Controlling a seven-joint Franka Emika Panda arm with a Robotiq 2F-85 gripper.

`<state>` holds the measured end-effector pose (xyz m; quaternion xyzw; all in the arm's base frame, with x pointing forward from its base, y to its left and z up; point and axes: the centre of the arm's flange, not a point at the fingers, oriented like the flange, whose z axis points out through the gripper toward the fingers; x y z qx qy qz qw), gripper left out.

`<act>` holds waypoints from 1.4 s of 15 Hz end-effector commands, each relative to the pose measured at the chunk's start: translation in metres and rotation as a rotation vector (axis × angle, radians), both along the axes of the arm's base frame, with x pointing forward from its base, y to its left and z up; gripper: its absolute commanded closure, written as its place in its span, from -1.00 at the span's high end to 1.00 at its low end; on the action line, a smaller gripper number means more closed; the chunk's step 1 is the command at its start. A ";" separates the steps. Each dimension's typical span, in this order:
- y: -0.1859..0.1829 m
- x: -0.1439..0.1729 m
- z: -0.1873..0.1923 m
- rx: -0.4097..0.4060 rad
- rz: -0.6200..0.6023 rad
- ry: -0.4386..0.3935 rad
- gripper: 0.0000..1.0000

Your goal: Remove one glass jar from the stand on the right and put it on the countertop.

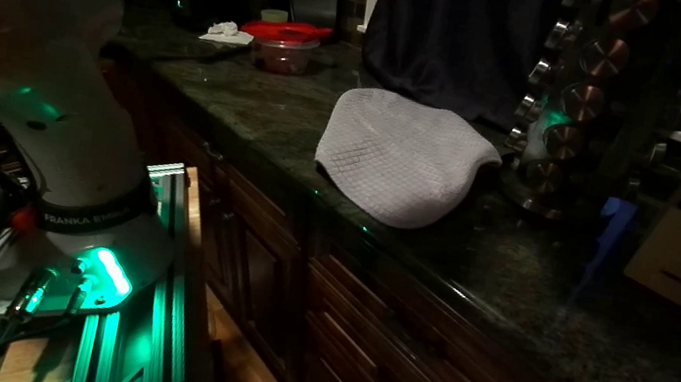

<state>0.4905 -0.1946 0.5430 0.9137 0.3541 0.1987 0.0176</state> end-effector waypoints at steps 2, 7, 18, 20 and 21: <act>0.003 -0.014 0.015 0.003 -0.019 0.001 -0.51; 0.004 -0.017 0.020 0.010 -0.017 -0.002 -0.51; 0.005 -0.017 0.026 0.055 -0.032 -0.020 -0.51; 0.006 -0.014 0.024 0.063 -0.040 -0.025 -0.51; 0.007 -0.013 0.022 0.069 -0.044 -0.029 -0.51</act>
